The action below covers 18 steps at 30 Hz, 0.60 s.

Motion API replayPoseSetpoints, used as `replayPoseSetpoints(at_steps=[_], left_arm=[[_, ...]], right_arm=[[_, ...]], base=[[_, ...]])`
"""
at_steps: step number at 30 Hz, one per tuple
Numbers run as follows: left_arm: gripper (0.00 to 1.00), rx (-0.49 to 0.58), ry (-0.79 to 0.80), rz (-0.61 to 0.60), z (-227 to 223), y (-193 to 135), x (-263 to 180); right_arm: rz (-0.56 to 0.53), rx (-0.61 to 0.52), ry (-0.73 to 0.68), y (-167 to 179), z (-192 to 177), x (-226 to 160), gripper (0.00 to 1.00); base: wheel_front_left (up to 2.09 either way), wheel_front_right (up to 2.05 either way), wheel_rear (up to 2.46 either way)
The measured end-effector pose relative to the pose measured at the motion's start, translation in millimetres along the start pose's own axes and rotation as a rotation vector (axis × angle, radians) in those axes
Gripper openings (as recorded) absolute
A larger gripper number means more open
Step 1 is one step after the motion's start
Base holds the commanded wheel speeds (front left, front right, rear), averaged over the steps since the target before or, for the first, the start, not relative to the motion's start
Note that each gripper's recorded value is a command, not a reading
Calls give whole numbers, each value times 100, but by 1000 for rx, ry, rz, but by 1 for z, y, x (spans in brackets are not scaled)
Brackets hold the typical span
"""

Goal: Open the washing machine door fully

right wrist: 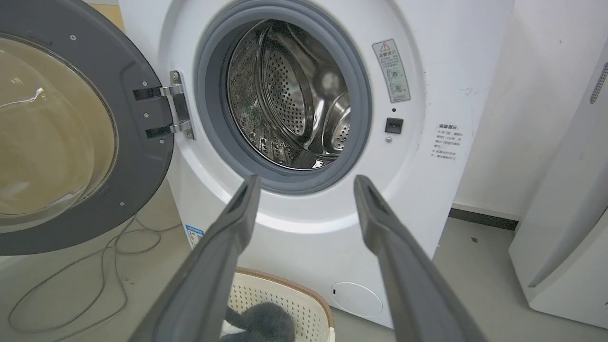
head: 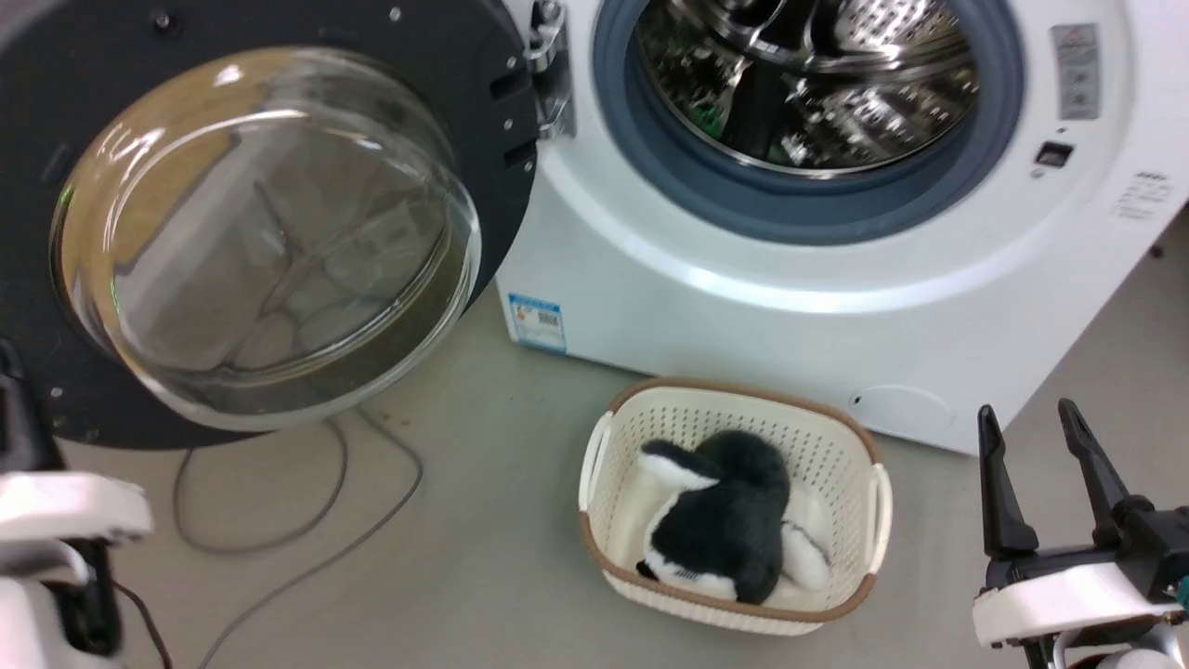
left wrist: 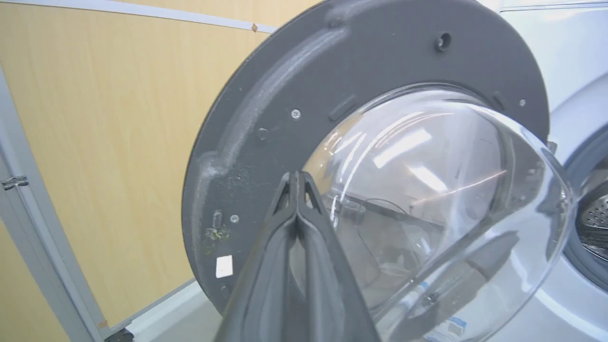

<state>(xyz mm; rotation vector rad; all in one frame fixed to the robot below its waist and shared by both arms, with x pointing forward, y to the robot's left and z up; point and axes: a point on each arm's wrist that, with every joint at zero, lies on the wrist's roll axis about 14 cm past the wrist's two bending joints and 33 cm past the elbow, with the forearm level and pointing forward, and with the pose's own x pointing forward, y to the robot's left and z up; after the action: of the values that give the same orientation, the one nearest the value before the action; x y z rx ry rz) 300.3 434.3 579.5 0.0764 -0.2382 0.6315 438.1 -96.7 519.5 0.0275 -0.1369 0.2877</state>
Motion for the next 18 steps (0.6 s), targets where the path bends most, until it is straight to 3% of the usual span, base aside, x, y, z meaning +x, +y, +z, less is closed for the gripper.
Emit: replayPoseSetpoints(at_steps=[13,14,15,18], left_arm=[[0,-44,-11,-230,-1,-85,-52],[24,-49,-11,-240,0,-89,-54],[100,-51,-14,-258,1,-95,-57],[100,-59,-12,-311,0,-113,-62]], right_arm=[[-73,-16,-22,-21,18,-37,100],[-79,-15,-24,-23,19,-40,100],[-83,-14,-24,-24,20,-42,100],[-101,-14,-28,-29,22,-49,100]], base=[[0,0,0],[0,0,0],[0,0,0],[0,0,0]])
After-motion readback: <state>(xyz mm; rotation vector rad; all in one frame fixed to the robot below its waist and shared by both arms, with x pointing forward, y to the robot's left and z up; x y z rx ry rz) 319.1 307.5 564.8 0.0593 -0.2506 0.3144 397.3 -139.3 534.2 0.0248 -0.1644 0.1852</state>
